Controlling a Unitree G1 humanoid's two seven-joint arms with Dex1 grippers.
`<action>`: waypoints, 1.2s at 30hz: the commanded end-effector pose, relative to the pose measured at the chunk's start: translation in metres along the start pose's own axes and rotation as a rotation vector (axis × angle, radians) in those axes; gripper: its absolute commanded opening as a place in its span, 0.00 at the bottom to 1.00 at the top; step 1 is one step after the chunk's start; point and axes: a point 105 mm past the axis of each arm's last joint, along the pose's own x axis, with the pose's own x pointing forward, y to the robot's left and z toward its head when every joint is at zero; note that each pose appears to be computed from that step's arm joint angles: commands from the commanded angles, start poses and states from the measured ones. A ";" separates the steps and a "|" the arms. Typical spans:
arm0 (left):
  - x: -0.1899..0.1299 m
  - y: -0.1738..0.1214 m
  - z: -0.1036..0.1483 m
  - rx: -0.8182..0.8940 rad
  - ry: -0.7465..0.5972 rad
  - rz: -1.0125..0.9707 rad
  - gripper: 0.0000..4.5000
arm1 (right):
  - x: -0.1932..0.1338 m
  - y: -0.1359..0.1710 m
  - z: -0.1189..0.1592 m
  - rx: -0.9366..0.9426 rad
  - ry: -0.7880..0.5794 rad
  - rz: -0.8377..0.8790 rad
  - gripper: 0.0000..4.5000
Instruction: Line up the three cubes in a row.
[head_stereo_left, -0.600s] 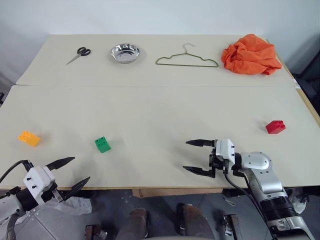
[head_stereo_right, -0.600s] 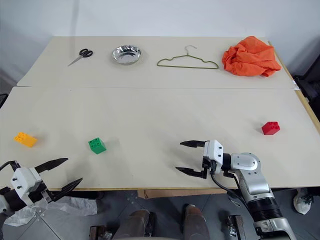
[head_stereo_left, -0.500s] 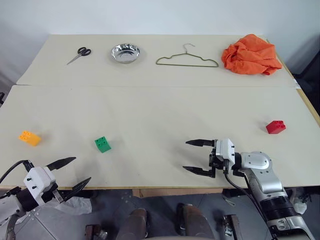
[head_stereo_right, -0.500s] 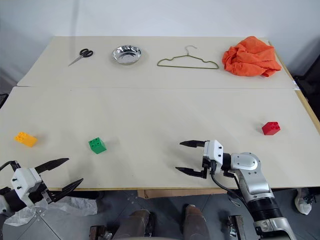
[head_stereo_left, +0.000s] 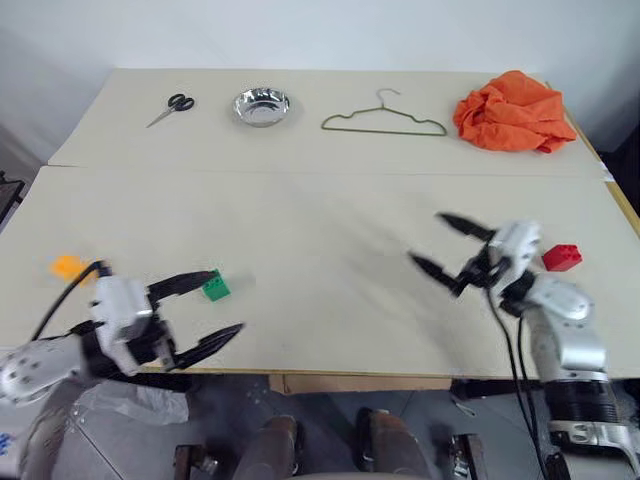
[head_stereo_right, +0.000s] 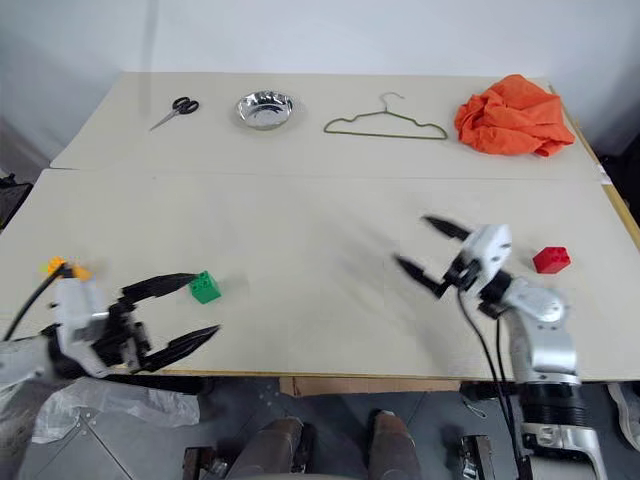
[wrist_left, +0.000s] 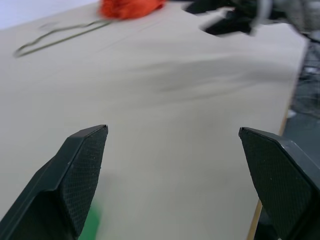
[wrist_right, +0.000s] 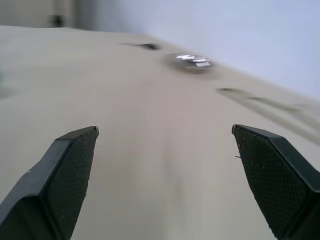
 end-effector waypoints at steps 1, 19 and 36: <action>0.013 0.009 0.001 0.054 -0.011 0.016 0.99 | -0.037 -0.033 0.007 -0.065 0.013 -0.215 1.00; 0.032 0.002 -0.010 0.006 -0.037 -0.068 0.99 | -0.146 -0.097 -0.025 0.054 0.267 -0.592 1.00; 0.023 -0.001 -0.018 0.010 -0.008 -0.004 0.99 | -0.077 -0.113 -0.050 0.132 0.518 -0.480 1.00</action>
